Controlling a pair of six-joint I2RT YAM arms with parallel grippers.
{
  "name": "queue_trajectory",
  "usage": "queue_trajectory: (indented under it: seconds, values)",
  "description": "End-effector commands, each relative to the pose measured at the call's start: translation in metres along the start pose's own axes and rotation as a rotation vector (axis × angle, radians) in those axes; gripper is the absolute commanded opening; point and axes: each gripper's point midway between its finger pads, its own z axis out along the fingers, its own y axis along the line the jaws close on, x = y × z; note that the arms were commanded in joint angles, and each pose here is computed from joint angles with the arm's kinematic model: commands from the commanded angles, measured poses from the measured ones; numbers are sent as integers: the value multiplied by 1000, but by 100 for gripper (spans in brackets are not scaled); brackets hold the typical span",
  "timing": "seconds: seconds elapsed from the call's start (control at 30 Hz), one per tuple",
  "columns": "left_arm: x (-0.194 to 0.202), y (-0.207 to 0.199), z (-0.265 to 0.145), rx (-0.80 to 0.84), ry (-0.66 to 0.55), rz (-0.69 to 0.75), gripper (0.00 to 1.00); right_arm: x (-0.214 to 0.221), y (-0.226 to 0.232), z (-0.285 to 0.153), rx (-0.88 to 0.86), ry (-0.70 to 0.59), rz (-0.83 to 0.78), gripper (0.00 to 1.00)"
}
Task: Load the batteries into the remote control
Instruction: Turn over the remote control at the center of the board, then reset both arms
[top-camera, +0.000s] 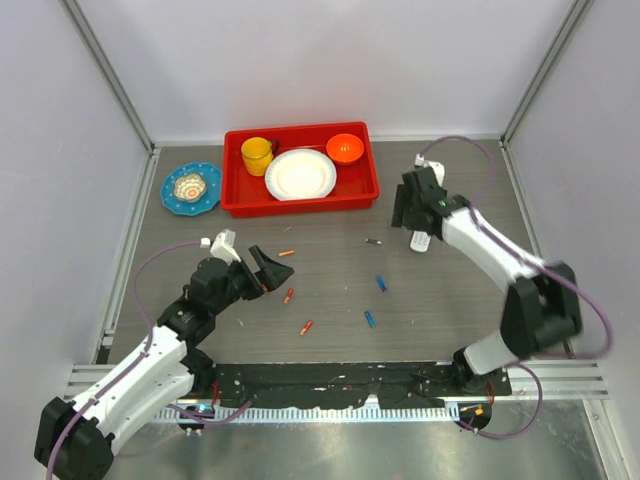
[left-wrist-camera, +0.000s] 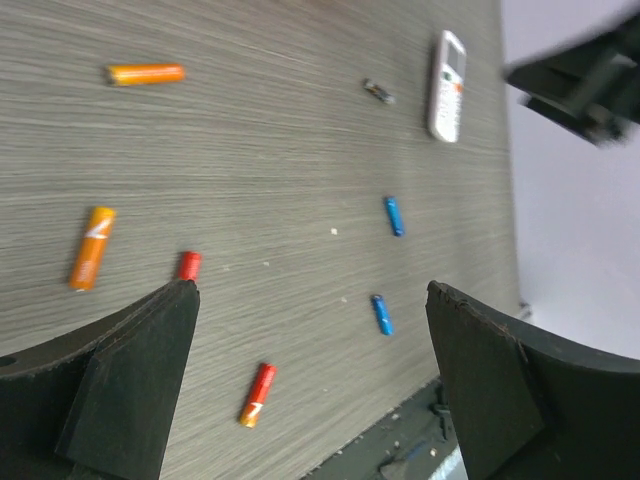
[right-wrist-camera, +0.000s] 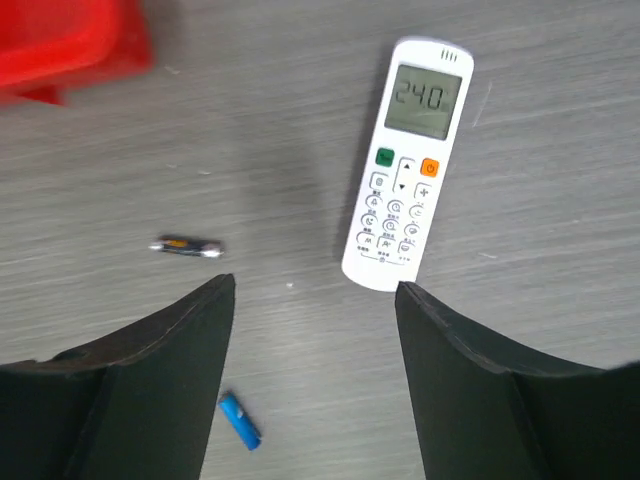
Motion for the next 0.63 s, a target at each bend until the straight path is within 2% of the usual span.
queue_trajectory:
  seconds: [0.0,0.13,0.17,0.2,0.33,0.43,0.6]
  values:
    - [-20,20,-2,-186,-43,60,100,1,17,-58,-287,-204,172,72]
    - [-32,27,-5,-250,-96,48,100,28,32,-89,-503,-294,242,77]
    - [-36,27,-6,-261,-108,52,100,45,32,-86,-521,-279,259,77]
    - [-43,28,-7,-283,-136,57,100,42,40,-106,-587,-342,258,78]
    - [-51,38,-6,-388,-133,76,100,64,46,-118,-599,-391,202,78]
    - [-46,55,-5,-533,-79,49,100,69,43,-120,-583,-401,177,79]
    - [-27,63,2,-523,27,109,100,69,42,-126,-603,-419,168,79]
